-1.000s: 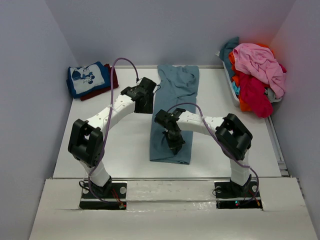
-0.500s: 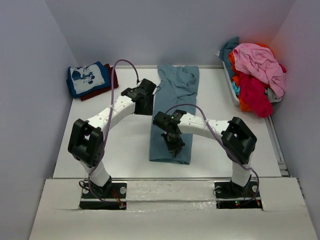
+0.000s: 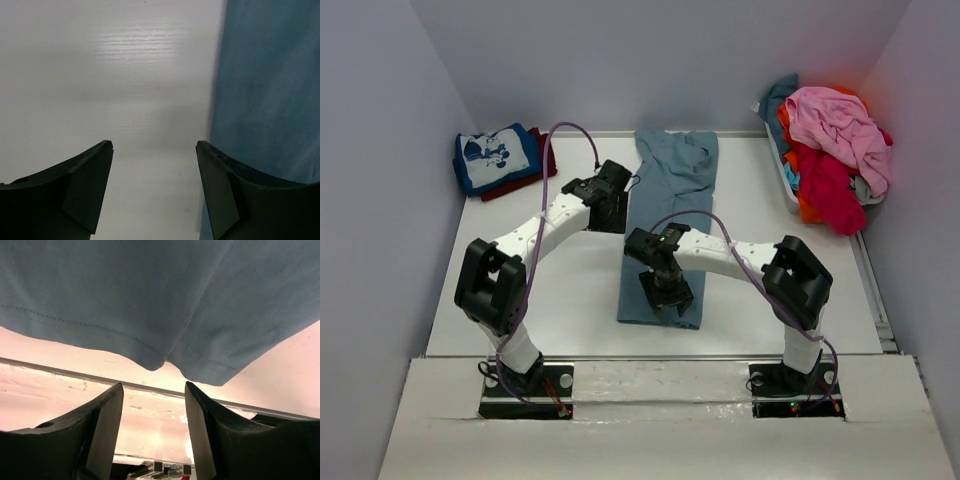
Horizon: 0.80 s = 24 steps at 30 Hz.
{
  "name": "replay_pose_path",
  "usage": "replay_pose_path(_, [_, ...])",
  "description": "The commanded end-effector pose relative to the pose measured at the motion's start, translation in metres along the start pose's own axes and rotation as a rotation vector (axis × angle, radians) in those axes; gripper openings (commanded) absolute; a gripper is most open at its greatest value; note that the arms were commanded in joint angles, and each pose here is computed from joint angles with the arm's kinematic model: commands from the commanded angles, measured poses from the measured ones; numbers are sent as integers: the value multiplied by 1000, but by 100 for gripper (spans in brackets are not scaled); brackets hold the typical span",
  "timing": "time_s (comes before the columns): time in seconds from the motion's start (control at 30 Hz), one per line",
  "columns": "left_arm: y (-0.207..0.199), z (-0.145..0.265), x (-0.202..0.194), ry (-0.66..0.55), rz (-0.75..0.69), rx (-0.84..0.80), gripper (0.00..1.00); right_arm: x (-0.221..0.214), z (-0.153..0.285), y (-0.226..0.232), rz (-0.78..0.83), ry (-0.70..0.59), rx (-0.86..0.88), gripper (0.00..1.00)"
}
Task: Fold and stack the t-shirts
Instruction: Grab the bottom of the folded rectangular tshirt with both arms
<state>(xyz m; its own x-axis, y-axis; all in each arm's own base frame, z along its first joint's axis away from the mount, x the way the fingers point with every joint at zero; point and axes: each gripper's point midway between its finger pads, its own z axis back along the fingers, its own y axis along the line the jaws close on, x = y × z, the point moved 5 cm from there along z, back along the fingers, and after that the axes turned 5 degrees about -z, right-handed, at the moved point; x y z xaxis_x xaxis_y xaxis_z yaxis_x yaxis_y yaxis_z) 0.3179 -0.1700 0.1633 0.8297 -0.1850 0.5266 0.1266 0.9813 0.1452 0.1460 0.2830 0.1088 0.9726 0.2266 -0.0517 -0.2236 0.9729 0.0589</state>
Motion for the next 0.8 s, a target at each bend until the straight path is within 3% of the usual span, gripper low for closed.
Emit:
replay_pose_path(0.0, [6, 13, -9, -18, 3, -36, 80, -2, 12, -4, -43, -46, -32, 60])
replay_pose_path(0.33, [-6, 26, -66, 31, 4, -123, 80, -17, -5, -28, -146, -29, -120, 60])
replay_pose_path(0.77, [-37, 34, -118, 120, -48, -201, 80, -17, -13, -57, -277, -54, -93, 60])
